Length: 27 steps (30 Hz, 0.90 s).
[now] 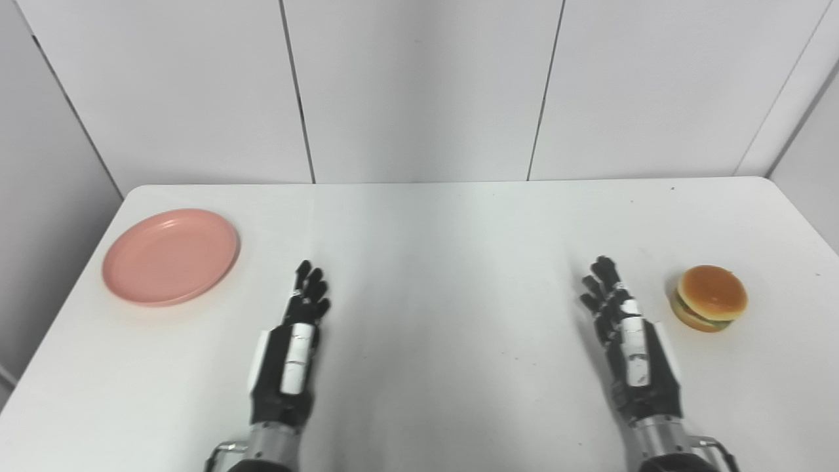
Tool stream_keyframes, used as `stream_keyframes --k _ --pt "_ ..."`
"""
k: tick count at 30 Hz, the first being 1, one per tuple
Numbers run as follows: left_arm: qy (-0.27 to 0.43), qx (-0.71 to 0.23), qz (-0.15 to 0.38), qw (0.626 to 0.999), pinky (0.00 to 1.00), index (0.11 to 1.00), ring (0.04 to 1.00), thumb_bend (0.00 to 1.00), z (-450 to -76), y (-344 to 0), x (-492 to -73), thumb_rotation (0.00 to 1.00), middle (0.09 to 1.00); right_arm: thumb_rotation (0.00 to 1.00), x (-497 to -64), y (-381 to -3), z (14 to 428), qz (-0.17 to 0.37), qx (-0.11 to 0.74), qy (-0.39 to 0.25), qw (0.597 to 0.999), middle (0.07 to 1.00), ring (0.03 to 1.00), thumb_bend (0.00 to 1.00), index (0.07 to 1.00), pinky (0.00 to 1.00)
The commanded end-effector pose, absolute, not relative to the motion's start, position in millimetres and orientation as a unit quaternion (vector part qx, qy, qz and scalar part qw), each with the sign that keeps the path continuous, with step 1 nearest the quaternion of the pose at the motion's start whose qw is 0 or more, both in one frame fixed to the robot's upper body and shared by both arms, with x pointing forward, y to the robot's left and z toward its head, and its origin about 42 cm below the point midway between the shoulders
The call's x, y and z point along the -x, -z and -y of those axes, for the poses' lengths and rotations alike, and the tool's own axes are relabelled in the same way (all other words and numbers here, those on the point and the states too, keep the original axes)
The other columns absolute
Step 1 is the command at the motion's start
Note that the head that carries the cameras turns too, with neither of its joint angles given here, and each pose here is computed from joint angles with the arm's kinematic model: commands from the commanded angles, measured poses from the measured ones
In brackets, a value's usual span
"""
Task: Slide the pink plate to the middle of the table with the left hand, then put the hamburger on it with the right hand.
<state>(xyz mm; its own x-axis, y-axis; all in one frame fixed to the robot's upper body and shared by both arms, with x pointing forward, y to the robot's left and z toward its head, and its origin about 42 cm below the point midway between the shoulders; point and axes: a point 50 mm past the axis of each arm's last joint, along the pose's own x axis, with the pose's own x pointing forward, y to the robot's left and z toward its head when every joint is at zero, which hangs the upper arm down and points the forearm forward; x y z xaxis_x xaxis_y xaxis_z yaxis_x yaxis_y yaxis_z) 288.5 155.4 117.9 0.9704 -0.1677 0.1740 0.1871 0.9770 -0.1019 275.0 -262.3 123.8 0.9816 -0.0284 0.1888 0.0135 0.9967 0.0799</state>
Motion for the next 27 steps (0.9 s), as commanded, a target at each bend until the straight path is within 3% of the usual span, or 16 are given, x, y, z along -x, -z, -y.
stream_keyframes --k 1,9,27 --pt "0.087 0.059 0.079 0.991 1.0 1.0 1.0 0.73 -146.8 -106.5 -285.5 0.89 1.0 1.0 -265.0 -103.5 272.0 0.073 -0.039 0.013 0.996 0.977 0.966 0.82 0.956 0.98" --pt "0.092 0.063 0.082 0.99 1.0 1.0 1.0 0.67 -137.3 -100.4 -290.9 0.92 1.0 1.0 -269.3 -97.9 278.3 0.065 -0.047 0.017 0.997 0.973 0.963 0.83 0.939 0.98" --pt "0.089 0.064 0.083 0.99 1.0 1.0 1.0 0.68 -136.5 -87.7 -294.4 0.91 1.0 1.0 -274.3 -90.5 277.8 0.055 -0.061 0.016 0.996 0.968 0.952 0.86 0.934 0.97"
